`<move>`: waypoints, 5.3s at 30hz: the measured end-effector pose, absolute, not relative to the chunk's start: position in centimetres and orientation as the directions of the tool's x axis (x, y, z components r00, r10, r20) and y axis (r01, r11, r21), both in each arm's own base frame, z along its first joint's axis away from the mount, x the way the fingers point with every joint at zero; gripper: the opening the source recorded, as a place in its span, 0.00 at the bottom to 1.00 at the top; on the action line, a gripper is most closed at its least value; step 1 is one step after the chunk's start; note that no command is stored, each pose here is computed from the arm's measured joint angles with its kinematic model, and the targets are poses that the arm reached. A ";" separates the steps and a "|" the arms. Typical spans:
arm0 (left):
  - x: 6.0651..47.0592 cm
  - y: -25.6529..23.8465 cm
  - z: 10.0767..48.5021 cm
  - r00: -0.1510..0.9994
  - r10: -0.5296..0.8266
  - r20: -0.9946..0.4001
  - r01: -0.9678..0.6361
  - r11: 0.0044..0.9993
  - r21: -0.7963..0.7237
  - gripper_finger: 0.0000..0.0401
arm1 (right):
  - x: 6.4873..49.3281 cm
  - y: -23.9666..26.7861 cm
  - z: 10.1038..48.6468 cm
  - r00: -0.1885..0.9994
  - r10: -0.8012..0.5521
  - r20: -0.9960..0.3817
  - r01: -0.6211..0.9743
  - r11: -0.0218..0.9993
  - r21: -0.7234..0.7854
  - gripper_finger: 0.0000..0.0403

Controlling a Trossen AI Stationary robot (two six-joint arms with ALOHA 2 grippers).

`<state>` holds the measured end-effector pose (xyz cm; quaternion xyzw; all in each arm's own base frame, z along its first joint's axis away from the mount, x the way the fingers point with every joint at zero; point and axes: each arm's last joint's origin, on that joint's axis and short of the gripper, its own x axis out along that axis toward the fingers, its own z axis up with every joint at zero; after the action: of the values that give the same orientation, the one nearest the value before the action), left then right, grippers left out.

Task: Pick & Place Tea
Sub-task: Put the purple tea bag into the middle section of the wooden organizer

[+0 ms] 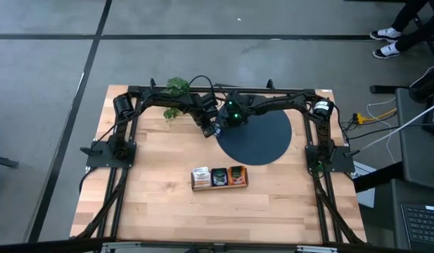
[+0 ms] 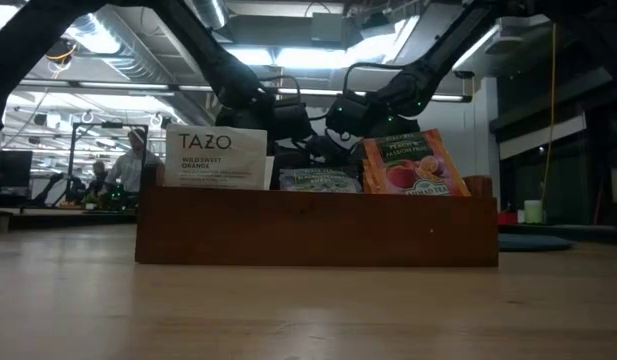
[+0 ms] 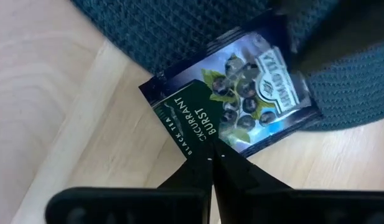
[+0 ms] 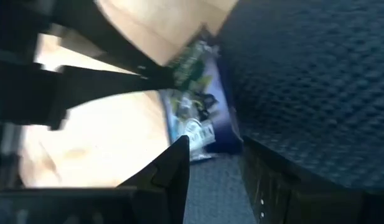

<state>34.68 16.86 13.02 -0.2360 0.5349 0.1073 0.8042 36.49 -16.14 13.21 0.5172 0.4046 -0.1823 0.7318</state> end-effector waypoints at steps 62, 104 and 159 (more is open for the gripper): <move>23.8 13.6 21.5 0.939 0.114 -0.324 -0.298 0.741 -0.602 0.40 | 35.3 -14.4 22.4 0.786 0.263 -0.560 0.316 0.607 0.729 0.00; 24.3 10.0 22.5 0.974 -0.015 -0.224 -0.137 0.750 -0.647 0.01 | 35.8 -14.5 25.6 0.876 0.324 -0.356 0.102 0.597 0.795 0.13; 39.4 -5.1 22.0 0.401 -0.372 -0.837 0.067 0.923 -0.378 0.01 | 27.0 -3.6 28.5 0.379 0.040 -0.924 0.738 0.590 0.328 0.27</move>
<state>39.37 -5.11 21.95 -0.1436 0.5305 -0.1333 0.8247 27.01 -3.60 28.46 0.3858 0.5042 -0.2371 0.7354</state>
